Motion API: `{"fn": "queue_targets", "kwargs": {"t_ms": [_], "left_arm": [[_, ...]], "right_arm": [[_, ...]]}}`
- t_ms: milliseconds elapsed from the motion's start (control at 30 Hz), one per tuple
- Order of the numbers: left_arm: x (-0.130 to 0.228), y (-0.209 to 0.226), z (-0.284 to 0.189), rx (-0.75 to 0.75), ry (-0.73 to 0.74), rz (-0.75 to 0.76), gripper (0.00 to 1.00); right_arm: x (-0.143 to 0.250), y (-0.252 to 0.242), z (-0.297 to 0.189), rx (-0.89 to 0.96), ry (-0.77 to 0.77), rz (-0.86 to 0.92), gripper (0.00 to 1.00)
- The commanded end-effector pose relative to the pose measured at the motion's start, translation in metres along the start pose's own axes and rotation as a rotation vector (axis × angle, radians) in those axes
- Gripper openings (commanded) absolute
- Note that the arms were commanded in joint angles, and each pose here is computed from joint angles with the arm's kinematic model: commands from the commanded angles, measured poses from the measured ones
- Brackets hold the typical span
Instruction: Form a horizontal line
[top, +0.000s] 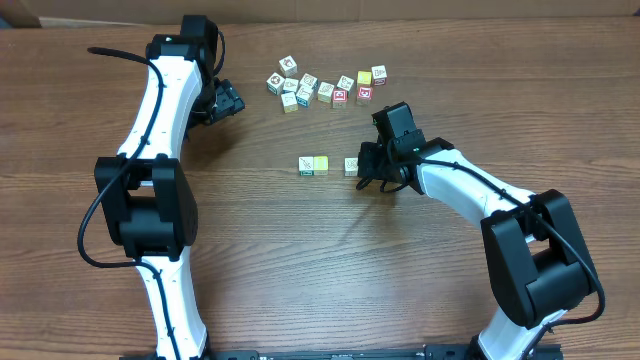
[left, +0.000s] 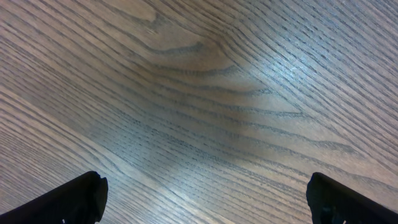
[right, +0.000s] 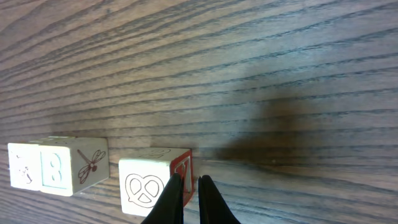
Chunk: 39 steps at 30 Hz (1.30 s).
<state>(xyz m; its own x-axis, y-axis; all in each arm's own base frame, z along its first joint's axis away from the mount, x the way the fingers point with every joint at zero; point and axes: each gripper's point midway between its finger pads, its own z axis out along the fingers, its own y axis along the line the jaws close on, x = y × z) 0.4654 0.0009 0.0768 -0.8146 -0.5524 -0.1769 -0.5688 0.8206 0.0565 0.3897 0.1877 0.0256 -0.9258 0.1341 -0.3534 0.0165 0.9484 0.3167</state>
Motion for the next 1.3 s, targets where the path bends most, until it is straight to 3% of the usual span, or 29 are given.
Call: {"fn": "queue_targets", "kwargs": {"t_ms": [0,1267], "left_arm": [[-0.0030,-0.0032,-0.0003,0.002,-0.010,0.010,1.00],[-0.0030,-0.0032,-0.0003,0.002,-0.010,0.010,1.00]], "right_arm": [[-0.0011,0.0003,-0.0027,0.003,-0.012,0.000,0.06],[0.0044,-0.0019,-0.0020,0.008,0.008,0.003,0.10]]}}
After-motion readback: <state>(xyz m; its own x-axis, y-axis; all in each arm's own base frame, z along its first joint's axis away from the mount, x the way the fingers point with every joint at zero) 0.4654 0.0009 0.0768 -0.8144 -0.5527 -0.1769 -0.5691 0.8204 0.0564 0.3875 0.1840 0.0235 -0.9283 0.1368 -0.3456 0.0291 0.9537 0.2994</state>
